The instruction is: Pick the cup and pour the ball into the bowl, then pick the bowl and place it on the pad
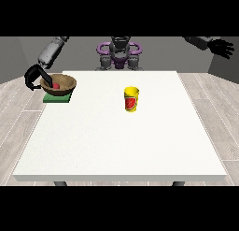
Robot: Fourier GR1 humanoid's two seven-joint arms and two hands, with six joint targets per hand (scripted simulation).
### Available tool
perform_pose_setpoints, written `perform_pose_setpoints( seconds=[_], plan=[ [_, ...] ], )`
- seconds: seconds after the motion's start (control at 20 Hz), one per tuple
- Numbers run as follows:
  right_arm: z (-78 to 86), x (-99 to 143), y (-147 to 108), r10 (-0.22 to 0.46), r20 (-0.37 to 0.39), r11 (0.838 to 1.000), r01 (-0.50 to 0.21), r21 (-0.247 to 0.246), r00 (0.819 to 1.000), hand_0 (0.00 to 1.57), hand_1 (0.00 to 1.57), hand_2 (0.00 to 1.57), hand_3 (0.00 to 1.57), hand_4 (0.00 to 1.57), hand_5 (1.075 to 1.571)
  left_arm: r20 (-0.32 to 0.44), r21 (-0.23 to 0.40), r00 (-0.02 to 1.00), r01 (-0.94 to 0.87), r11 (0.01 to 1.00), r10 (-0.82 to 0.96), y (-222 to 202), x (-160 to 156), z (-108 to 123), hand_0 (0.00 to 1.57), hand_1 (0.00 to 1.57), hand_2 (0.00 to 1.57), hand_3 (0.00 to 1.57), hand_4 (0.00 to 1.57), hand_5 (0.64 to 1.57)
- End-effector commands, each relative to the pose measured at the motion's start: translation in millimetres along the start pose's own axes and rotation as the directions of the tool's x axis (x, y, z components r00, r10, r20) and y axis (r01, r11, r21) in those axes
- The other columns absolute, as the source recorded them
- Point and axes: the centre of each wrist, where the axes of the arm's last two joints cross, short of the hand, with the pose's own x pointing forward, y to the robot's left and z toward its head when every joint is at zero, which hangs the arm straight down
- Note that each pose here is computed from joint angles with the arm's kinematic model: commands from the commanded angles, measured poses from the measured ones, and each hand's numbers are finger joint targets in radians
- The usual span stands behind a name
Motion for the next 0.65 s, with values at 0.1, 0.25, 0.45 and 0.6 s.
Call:
perform_pose_setpoints(
  seconds=[0.1,0.25,0.45,0.6],
  plan=[
    [-7.3,17,6,-0.048,-0.022,0.998,0.049,0.050,0.999,0.00,0.00,0.36,0.44,0.00,1.412,0.000,-0.002,1.000,-0.004,1.000,0.004,-4,6,-10,0.00,0.00,0.00,0.00,1.18,1.549],
    [-13.1,32,-7,-0.027,-0.039,0.998,0.029,0.052,0.999,0.00,0.00,0.00,0.12,0.00,1.369,-0.060,-0.074,0.998,-0.012,0.997,0.008,-39,-4,-14,0.00,0.00,0.00,0.00,1.08,1.567],
    [-6.2,11,10,0.084,-0.139,0.991,-0.068,0.119,0.987,0.00,0.00,0.00,0.00,0.00,1.356,-0.233,-0.142,0.972,-0.066,0.988,0.031,-115,-29,-2,0.00,0.00,0.00,0.00,0.90,1.559],
    [-1.9,51,55,0.015,-0.036,0.964,-0.005,0.266,0.999,0.00,0.00,0.00,0.00,0.48,1.434,-0.366,-0.098,0.931,-0.040,0.994,0.001,-95,-60,32,0.00,0.00,0.00,0.00,0.90,1.559]
  ],
)
